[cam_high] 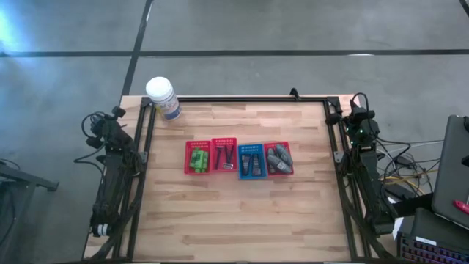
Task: Pick & Place Travel size toiletries
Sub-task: Return to Home Position
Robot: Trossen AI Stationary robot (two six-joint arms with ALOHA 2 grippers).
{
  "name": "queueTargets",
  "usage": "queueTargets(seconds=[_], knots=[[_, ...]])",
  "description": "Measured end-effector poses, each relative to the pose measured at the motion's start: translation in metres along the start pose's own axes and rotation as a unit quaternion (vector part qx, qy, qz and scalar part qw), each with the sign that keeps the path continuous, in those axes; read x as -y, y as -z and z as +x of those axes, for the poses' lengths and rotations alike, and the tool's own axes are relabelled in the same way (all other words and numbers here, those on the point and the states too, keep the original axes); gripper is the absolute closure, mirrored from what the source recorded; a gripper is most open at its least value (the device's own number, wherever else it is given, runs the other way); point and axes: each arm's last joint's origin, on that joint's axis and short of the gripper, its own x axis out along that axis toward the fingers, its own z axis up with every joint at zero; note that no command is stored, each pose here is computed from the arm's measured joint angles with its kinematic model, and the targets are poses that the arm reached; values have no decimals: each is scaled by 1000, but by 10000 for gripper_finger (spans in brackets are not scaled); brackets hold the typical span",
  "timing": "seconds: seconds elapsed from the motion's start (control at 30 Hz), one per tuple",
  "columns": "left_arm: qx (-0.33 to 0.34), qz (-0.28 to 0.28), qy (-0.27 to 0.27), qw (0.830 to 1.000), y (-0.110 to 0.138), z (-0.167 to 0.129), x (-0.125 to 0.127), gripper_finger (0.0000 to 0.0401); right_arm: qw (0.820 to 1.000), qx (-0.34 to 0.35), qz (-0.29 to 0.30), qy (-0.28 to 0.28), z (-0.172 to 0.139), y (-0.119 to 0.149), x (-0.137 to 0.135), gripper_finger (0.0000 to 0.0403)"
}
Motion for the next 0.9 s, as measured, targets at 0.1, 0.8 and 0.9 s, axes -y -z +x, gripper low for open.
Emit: queueTargets(seconds=[0.1, 0.8, 0.9], knots=[[-13, -25, 52, 998, 1, 0, 3, 341, 1000, 0, 1, 0, 0, 0, 0, 107], [-80, 68, 495, 863, 8, -14, 24, 341, 1000, -1, 1, 0, 0, 0, 0, 43], [-49, 116, 449, 885, 7, -12, 22, 341, 1000, -2, 1, 0, 0, 0, 0, 45]])
